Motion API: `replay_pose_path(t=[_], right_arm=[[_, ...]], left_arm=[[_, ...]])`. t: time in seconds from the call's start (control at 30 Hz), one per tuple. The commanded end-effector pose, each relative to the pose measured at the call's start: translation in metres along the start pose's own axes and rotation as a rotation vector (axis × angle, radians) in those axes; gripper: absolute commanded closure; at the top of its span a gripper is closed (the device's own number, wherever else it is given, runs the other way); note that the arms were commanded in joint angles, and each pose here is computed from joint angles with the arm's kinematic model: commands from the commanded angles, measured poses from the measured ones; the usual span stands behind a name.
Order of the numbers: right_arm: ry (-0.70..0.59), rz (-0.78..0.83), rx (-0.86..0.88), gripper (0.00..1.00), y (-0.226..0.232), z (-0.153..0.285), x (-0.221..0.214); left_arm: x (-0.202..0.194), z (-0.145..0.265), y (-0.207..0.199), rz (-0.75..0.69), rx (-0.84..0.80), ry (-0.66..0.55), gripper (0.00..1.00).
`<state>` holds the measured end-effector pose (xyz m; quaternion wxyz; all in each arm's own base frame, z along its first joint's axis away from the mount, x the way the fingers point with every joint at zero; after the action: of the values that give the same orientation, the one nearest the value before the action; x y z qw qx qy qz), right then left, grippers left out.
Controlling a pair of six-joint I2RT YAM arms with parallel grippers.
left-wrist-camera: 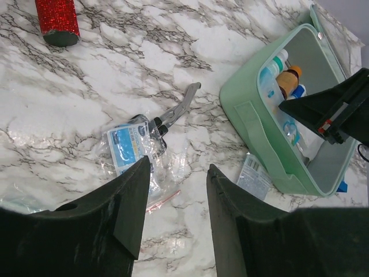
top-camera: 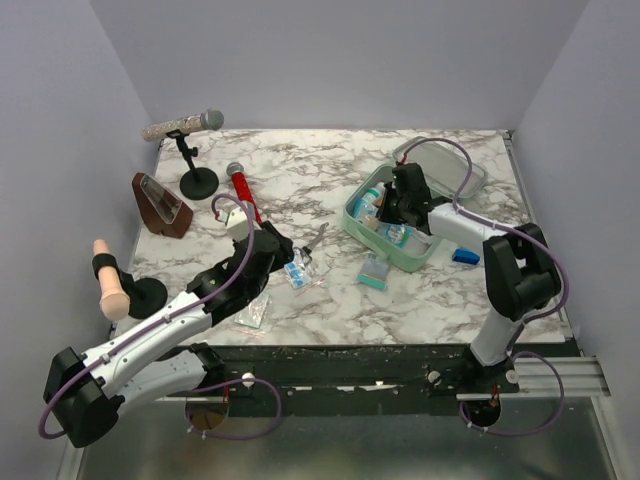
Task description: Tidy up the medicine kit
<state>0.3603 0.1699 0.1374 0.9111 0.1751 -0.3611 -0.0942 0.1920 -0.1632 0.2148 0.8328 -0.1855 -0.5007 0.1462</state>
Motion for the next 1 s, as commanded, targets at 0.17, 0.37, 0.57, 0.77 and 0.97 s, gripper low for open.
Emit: replay_pose_path(t=[0.17,0.37,0.57,0.77,0.97], right_arm=[[0.088,0.051,-0.022,0.85,0.007,-0.024,-0.025],[0.135,0.073,-0.017,0.86,0.010,-0.018,-0.045],[0.186,0.064,-0.040,0.87,0.008,-0.008,-0.062],[0.131,0.048,-0.058,0.82,0.006,0.009,-0.055],[0.006,0.039,-0.006,0.65,0.026,0.032,-0.020]], left_arm=[[0.004,-0.004,0.003,-0.041,0.026,-0.036,0.47],[-0.001,-0.007,0.004,-0.044,0.024,-0.021,0.47],[-0.005,-0.009,0.003,-0.045,0.022,-0.001,0.47],[-0.007,-0.009,0.004,-0.044,0.021,0.004,0.47],[-0.006,-0.010,0.001,-0.044,0.015,0.003,0.47]])
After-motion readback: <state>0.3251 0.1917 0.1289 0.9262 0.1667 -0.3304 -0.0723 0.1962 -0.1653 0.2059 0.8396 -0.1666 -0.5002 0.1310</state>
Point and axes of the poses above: each gripper's point midway between its finger pads, its own z axis back along the fingers, its own y axis along the line the jaws close on, x = y × z, the point moved 8 cm from there along z, back along the fingers, and after that the axes turned 6 degrees about -z, right-handed, at the moved point
